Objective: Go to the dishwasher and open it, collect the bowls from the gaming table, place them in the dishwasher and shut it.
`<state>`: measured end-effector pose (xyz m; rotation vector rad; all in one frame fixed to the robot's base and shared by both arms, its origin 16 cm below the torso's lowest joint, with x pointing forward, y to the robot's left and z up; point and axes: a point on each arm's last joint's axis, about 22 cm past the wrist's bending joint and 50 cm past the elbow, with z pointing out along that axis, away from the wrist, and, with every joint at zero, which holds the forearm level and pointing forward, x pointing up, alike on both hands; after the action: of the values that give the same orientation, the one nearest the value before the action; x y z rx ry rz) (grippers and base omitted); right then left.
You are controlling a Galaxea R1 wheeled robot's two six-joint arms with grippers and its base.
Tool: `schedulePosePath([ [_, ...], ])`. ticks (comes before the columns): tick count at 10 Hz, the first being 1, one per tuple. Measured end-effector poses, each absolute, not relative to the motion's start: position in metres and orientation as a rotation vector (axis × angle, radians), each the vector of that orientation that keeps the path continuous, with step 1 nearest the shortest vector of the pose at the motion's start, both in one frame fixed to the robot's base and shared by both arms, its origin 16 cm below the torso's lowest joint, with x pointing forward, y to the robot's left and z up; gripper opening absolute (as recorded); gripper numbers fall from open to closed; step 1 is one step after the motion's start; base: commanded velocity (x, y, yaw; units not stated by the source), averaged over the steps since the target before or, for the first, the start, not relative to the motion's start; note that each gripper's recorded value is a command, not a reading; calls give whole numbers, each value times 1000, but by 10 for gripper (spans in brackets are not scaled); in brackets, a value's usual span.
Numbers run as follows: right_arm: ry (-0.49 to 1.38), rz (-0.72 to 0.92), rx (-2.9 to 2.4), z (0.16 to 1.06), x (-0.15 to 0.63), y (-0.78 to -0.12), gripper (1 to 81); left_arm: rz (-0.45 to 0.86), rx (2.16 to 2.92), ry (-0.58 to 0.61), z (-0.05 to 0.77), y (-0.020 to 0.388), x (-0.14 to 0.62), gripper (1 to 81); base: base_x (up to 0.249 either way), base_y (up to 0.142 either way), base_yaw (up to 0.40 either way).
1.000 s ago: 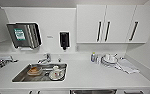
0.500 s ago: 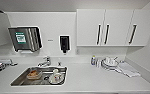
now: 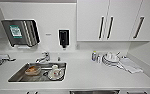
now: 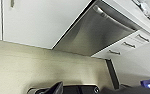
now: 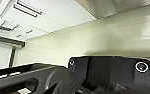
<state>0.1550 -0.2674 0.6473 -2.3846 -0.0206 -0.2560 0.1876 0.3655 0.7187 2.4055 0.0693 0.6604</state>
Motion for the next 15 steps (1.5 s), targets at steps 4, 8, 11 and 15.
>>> schedulePosePath([
  [4, -28, -281, -2383, 634, 177, -269, 811, 767, 2397, 53, 751, 389, 240, 811, 0, 0, 0],
  [8, -55, -350, -2375, 619, 206, -269, 811, 763, 2334, -33, 759, 369, 272, 811, 0, 0, 0],
  [11, -64, -390, -2369, 605, 225, -269, 811, 820, 2301, -61, 767, 372, 317, 811, 0, 0, 0],
  [15, -57, -370, -2380, 581, 242, -275, 811, 797, 2362, -112, 764, 391, 337, 811, 0, 0, 0],
])
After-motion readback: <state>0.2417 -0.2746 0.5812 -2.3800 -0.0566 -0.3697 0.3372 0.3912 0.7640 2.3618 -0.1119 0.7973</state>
